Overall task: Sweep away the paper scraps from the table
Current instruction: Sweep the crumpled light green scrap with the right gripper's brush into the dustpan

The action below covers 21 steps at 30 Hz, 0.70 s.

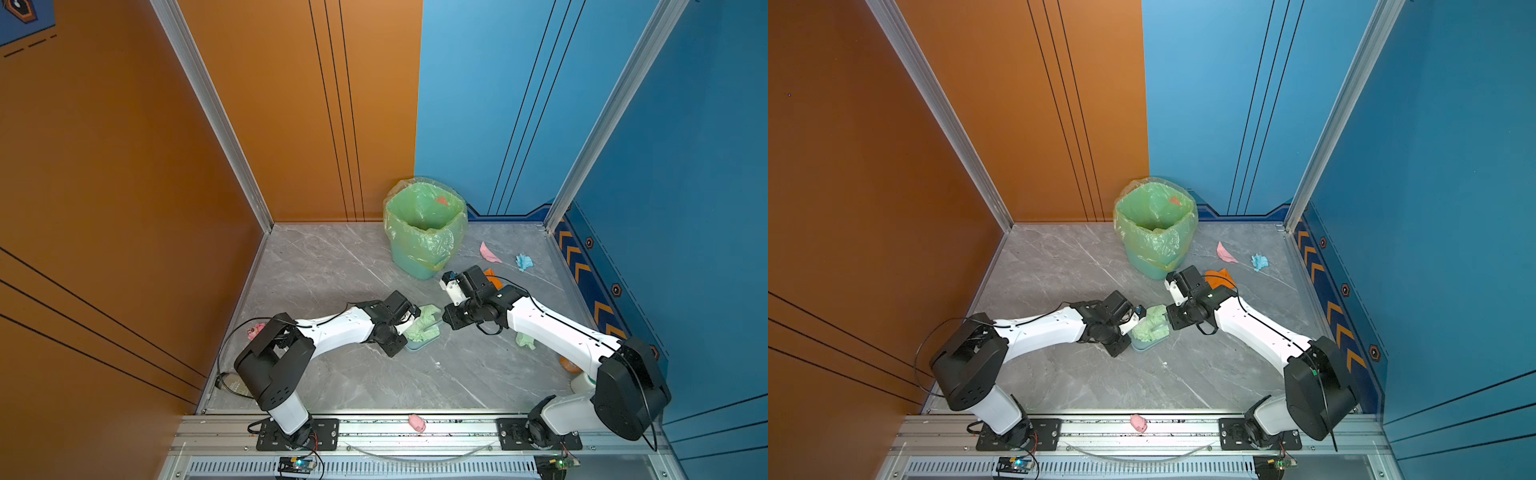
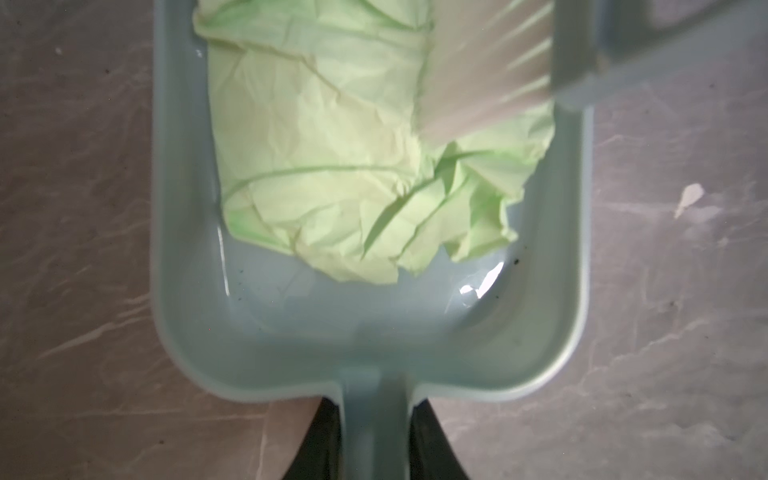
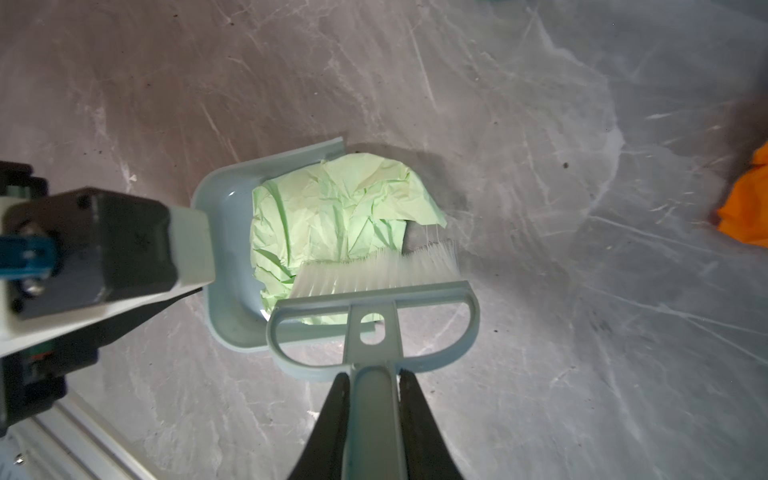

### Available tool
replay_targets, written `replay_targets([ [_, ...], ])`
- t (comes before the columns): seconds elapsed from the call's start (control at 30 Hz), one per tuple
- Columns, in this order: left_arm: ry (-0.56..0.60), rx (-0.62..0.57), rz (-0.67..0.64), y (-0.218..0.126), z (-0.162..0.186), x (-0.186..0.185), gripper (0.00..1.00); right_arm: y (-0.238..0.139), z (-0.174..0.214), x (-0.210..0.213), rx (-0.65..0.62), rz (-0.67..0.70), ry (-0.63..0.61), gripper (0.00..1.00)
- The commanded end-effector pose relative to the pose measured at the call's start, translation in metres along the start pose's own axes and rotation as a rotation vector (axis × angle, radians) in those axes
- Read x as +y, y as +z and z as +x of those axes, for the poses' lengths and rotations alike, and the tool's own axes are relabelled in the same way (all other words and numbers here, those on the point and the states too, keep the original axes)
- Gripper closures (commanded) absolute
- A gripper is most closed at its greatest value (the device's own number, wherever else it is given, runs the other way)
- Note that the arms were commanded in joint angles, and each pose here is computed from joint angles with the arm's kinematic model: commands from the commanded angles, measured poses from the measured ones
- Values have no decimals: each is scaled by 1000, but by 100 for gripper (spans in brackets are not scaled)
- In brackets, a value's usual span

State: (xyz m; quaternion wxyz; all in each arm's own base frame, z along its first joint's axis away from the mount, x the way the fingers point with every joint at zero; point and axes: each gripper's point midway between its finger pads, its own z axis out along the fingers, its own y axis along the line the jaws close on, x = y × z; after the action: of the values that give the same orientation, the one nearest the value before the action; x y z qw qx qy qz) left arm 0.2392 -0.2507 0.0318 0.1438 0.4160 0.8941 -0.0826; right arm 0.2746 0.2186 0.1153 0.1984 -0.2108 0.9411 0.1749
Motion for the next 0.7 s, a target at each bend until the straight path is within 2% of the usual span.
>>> replay_targets([
  [0.0,4,-7,4,0,-6,-3,100,-11,9,14,17,-77,-23,100],
  [0.4,-7,-50,-2,4,-11,-3,100,-49,-5,-14,-130,-21,53,100],
  [0.67,-23,-148,-116,-7,-18,13,100,-61,-11,-47,-200,102,125,100],
])
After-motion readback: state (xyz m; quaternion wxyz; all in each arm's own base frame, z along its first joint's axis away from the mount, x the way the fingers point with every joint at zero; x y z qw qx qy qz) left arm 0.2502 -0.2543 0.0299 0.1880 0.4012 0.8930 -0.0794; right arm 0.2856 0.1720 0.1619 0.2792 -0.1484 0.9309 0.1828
